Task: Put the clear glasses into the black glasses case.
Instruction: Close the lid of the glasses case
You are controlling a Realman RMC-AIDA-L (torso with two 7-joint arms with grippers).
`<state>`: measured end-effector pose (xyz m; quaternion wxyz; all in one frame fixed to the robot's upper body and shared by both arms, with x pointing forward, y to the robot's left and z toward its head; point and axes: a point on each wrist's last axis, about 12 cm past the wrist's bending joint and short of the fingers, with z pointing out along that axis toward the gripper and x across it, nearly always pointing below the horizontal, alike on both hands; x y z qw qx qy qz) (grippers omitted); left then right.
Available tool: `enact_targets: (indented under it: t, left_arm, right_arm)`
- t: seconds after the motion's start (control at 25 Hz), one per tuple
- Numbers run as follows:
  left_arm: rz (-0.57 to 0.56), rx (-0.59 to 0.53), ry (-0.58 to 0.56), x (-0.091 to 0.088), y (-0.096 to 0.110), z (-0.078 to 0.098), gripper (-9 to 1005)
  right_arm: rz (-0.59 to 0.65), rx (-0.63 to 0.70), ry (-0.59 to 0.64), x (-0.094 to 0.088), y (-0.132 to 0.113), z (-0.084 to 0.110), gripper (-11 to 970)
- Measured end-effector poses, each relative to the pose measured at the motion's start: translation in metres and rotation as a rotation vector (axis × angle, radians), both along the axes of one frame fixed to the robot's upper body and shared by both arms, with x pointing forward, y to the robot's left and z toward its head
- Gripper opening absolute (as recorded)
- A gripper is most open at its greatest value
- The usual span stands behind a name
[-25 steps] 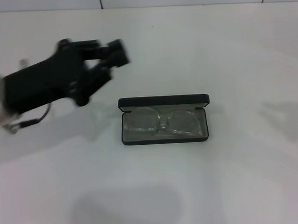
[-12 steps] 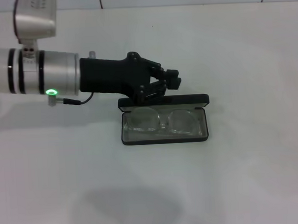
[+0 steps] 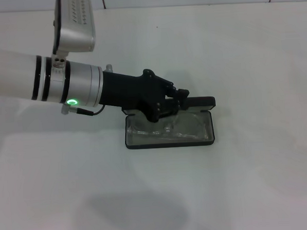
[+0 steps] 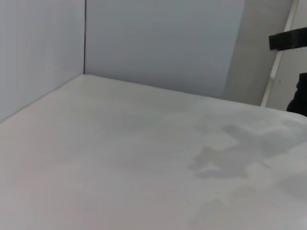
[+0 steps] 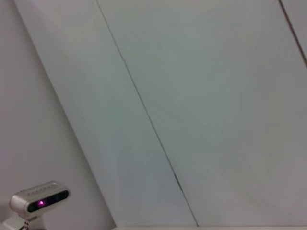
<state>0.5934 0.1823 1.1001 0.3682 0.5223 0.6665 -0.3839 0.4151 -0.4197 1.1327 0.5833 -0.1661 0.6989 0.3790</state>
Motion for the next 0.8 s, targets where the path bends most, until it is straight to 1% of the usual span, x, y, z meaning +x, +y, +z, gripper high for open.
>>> enact_targets:
  t: [0.32, 0.6, 0.8]
  left_arm:
    - [-0.005, 0.000, -0.005, 0.0005, -0.0024, 0.0013, 256]
    - [-0.005, -0.029, -0.034, 0.0028, -0.0052, 0.0087, 270]
    - [0.047, -0.025, -0.045, 0.0060, 0.0012, 0.0061, 269]
  right_arm:
    - [0.001, 0.001, 0.011, 0.0006, 0.0010, -0.0036, 212]
    - [0.002, 0.007, 0.015, 0.0015, 0.0019, -0.0051, 212]
    - [0.002, 0.005, 0.016, 0.0021, 0.0020, -0.0058, 211]
